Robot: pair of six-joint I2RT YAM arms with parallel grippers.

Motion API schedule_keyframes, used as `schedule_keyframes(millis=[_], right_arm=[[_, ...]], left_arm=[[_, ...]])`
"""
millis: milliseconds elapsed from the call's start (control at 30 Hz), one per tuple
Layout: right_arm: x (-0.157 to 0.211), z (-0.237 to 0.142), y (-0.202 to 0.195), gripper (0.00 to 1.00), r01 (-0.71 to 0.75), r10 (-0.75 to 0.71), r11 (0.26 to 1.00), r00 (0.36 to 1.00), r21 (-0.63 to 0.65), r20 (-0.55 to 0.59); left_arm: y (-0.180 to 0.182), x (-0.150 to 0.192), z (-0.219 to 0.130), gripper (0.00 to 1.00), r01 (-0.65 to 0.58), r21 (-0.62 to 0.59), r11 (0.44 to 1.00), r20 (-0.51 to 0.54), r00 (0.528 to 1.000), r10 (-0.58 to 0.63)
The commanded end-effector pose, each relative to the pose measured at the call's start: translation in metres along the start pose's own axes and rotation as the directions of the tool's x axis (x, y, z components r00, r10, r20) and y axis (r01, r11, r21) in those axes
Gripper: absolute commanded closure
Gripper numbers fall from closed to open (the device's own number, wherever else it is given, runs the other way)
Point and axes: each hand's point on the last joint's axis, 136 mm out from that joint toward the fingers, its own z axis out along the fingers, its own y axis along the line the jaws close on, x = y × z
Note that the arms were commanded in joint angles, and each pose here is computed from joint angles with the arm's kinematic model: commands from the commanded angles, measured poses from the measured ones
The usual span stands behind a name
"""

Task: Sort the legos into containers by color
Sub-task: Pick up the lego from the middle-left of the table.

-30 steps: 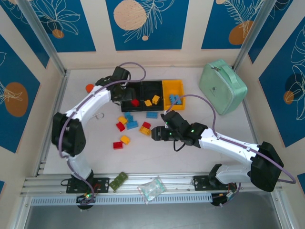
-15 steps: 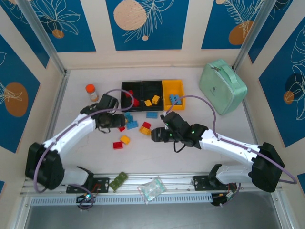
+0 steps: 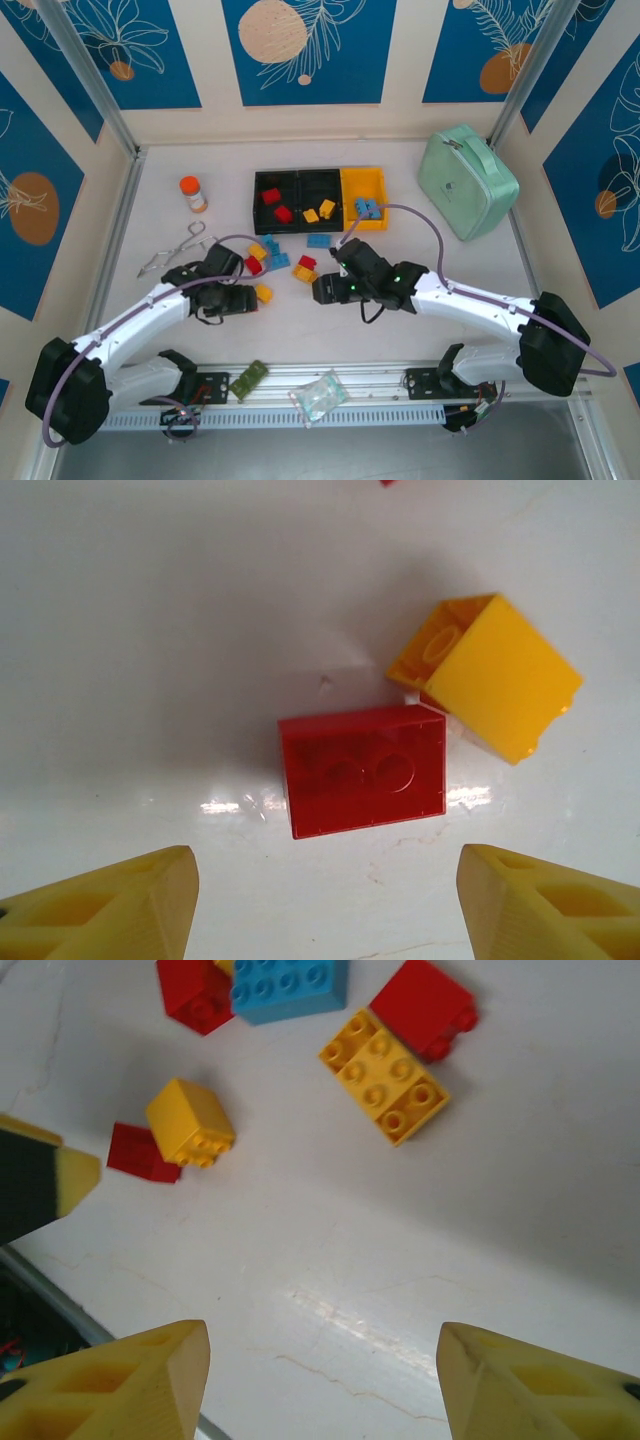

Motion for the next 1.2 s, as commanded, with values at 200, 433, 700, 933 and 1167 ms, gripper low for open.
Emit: schedule_keyframes(millis=[200, 433, 700, 933, 1167], right_arm=[[0.016, 0.009, 0.023, 0.38, 0.071, -0.074, 0.995, 0.996, -0.069, -0.047], [0.016, 0.010, 0.020, 0.38, 0.072, -0.074, 0.996, 0.996, -0.052, -0.047], [0.017, 0.014, 0.018, 0.38, 0.063, -0.065, 0.997, 0.996, -0.039, -0.057], [0.016, 0.014, 0.020, 0.38, 0.064, -0.067, 0.997, 0.996, -0.044, -0.058], [0.009, 0.011, 0.022, 0.38, 0.068, -0.071, 0.996, 0.997, -0.060, -0.042]], left_arm=[[-0.010, -0.006, 0.018, 0.29, -0.005, -0.017, 1.000, 0.003, 1.000, 0.005], [-0.009, -0.010, 0.033, 0.30, -0.013, -0.062, 0.998, -0.002, 1.000, 0.013], [-0.005, -0.014, 0.036, 0.48, -0.023, -0.094, 0.995, 0.006, 1.000, 0.024], [0.000, -0.011, 0.025, 0.51, -0.026, -0.108, 0.994, 0.008, 1.000, 0.027], [-0.004, -0.024, -0.009, 0.51, -0.032, -0.083, 0.996, 0.084, 0.996, 0.039]])
